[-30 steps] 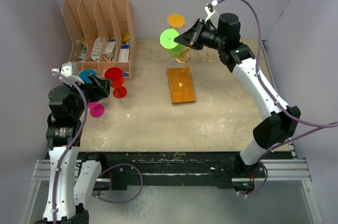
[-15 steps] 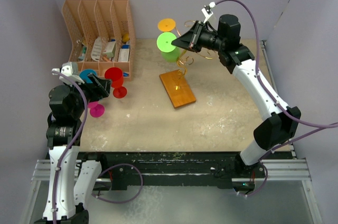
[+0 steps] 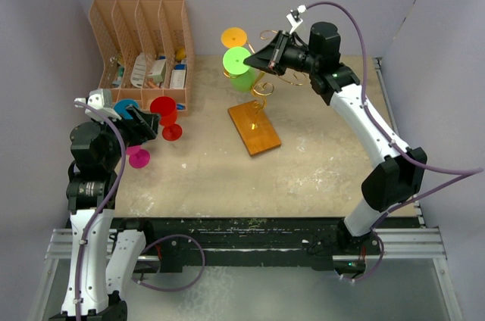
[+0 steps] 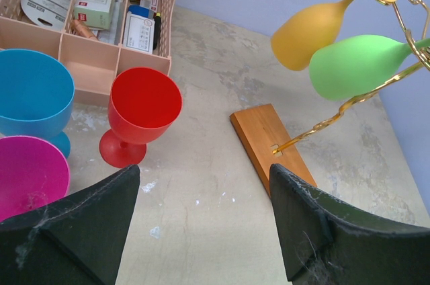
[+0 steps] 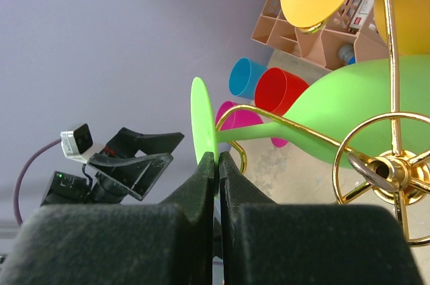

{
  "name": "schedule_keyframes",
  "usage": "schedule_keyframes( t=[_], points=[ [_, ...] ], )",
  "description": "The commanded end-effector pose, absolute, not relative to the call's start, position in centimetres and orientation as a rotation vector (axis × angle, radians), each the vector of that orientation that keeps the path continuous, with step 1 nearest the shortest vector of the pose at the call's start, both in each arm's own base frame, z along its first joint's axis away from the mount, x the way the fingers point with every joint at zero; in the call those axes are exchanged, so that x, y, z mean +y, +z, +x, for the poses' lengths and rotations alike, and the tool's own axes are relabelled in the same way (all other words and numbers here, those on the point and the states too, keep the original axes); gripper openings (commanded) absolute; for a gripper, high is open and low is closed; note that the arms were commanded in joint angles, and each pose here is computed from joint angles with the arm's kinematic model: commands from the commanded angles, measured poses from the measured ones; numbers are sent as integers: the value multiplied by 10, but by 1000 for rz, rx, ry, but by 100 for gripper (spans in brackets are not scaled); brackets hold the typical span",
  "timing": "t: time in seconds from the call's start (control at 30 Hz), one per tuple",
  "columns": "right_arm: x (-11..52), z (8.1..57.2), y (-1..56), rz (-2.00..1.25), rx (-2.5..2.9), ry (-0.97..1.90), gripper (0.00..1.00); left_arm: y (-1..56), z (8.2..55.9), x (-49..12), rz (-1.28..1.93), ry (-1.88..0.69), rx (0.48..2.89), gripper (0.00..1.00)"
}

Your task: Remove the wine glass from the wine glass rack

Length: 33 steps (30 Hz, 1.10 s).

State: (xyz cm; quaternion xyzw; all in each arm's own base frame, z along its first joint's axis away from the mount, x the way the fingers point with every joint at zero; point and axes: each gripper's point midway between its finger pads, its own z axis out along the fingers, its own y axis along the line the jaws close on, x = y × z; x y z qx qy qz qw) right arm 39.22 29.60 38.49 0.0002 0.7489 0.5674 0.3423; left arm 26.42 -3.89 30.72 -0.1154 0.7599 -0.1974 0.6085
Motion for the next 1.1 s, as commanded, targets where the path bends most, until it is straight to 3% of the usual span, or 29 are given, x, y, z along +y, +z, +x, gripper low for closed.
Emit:
schedule_keyframes(
  t=[0.0,1.07],
  points=[
    [295,396,406,-49,1847,1481,0,318,266,-39,-246,-448,1717,81],
    [316,399,390,-72,1875,1626,0,310,272,-41,-249,-465,1747,81]
  ],
)
